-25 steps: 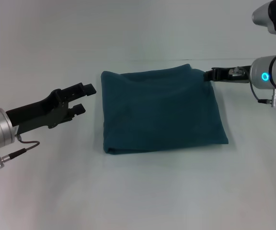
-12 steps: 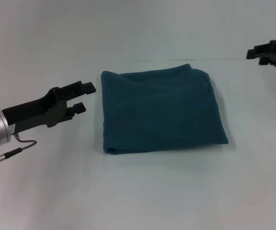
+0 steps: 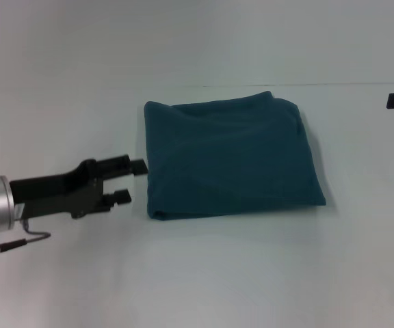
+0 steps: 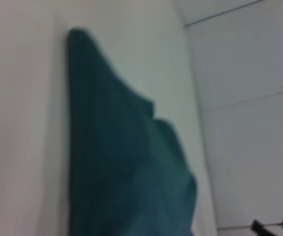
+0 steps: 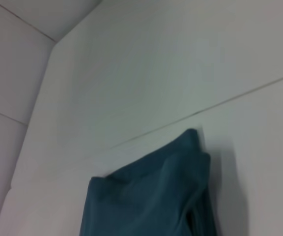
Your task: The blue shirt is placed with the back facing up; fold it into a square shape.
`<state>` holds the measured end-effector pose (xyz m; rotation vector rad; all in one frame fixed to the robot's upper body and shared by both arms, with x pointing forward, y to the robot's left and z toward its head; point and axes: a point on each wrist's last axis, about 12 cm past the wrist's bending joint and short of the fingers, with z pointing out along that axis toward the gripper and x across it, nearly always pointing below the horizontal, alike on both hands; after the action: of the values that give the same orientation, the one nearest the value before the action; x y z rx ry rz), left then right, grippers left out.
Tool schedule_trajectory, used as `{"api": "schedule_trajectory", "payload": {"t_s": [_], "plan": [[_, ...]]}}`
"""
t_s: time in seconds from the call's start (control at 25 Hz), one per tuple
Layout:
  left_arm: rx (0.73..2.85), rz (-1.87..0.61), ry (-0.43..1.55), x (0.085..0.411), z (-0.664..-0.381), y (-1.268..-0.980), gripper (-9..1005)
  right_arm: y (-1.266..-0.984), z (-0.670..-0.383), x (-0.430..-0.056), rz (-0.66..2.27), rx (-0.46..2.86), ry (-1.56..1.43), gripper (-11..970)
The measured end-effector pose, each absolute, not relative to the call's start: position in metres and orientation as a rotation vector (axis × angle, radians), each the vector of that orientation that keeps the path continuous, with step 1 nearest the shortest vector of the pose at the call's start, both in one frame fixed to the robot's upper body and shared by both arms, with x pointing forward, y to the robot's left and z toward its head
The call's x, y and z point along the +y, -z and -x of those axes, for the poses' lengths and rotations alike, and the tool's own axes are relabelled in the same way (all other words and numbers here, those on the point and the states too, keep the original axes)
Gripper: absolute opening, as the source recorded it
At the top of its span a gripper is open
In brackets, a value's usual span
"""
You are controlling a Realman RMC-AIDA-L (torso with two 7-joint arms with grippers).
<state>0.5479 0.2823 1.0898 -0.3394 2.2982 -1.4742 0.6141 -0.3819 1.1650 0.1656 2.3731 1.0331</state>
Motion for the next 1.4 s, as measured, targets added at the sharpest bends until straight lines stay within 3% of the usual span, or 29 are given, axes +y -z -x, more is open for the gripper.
{"api": "schedule_trajectory", "payload": {"t_s": [0.2, 0.84, 1.4], "plan": [[2.362, 0.402, 1.486, 0.274, -0.543, -1.078, 827, -1.165, -0.609, -0.387, -0.165, 2.380, -1.036, 917], [2.403, 0.577, 1.334, 0.248, -0.560, -1.043, 828, -1.166, -0.611, -0.381, -0.136, 2.372, -1.042, 918], [2.411, 0.535, 1.297, 0.239, -0.566, -1.041, 718, -1.164, -0.609, -0.385, -0.156, 2.365, -1.045, 917]]}}
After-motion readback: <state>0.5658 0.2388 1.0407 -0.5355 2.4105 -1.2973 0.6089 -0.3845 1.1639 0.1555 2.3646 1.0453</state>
